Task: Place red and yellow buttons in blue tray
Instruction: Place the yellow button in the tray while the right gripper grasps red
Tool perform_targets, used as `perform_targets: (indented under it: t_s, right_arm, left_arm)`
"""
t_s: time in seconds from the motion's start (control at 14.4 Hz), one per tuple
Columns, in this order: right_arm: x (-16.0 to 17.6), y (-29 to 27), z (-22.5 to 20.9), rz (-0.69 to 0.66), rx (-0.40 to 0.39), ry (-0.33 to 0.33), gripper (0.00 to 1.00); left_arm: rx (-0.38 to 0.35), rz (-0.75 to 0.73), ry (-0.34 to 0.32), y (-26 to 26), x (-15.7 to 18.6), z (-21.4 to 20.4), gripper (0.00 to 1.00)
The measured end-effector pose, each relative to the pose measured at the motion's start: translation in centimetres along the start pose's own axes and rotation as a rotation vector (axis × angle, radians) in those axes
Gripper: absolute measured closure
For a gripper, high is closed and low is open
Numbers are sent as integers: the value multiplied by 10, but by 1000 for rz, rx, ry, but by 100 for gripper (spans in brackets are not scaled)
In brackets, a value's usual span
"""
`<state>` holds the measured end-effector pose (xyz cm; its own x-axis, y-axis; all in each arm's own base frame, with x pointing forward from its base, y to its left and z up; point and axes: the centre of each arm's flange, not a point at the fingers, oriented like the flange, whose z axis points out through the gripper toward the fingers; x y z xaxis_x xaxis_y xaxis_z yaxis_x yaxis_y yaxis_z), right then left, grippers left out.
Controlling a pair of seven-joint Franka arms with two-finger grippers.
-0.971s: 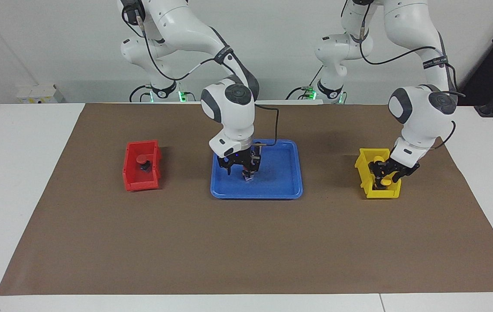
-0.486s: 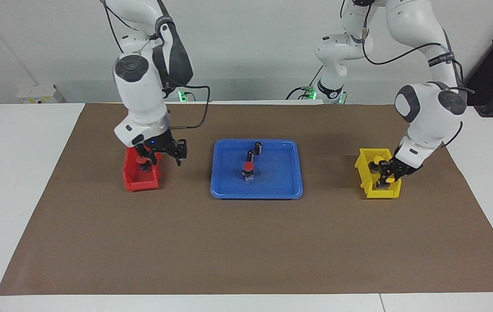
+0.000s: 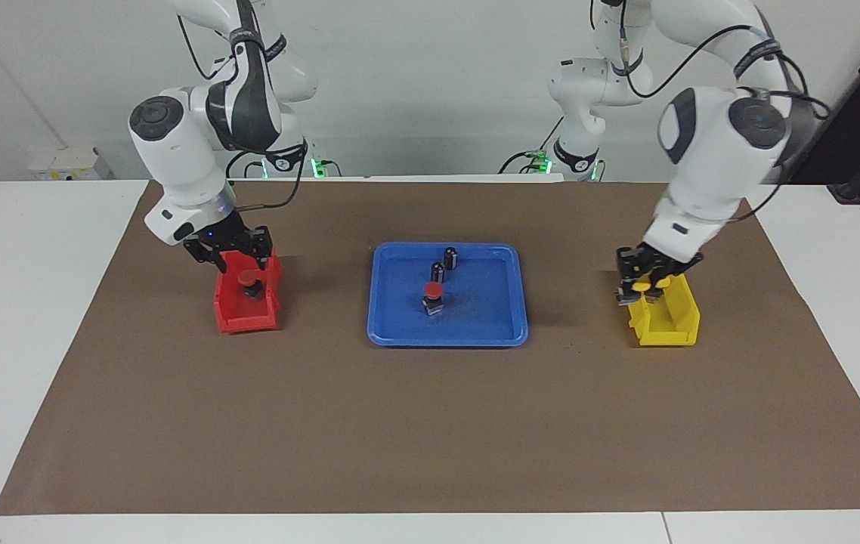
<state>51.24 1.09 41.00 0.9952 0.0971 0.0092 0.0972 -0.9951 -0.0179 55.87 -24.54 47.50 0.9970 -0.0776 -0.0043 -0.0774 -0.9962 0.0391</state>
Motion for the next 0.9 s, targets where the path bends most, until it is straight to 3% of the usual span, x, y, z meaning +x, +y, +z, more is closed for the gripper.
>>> perform_targets:
  t_s: [0.21, 0.49, 0.83, 0.9]
  right_arm:
    - [-9, 16, 20, -7, -2, 13, 30]
    - [-16, 13, 39, -12, -6, 31, 37]
    - [-22, 12, 52, -13, -6, 29, 44]
    - [-24, 11, 56, -13, -5, 26, 44]
  left_arm:
    - [-29, 25, 27, 75, -24, 38, 59]
    - [-32, 38, 13, 137, -47, 95, 59]
    - [-37, -13, 16, 146, -44, 122, 59]
    - [-38, -19, 17, 148, -45, 121, 54]
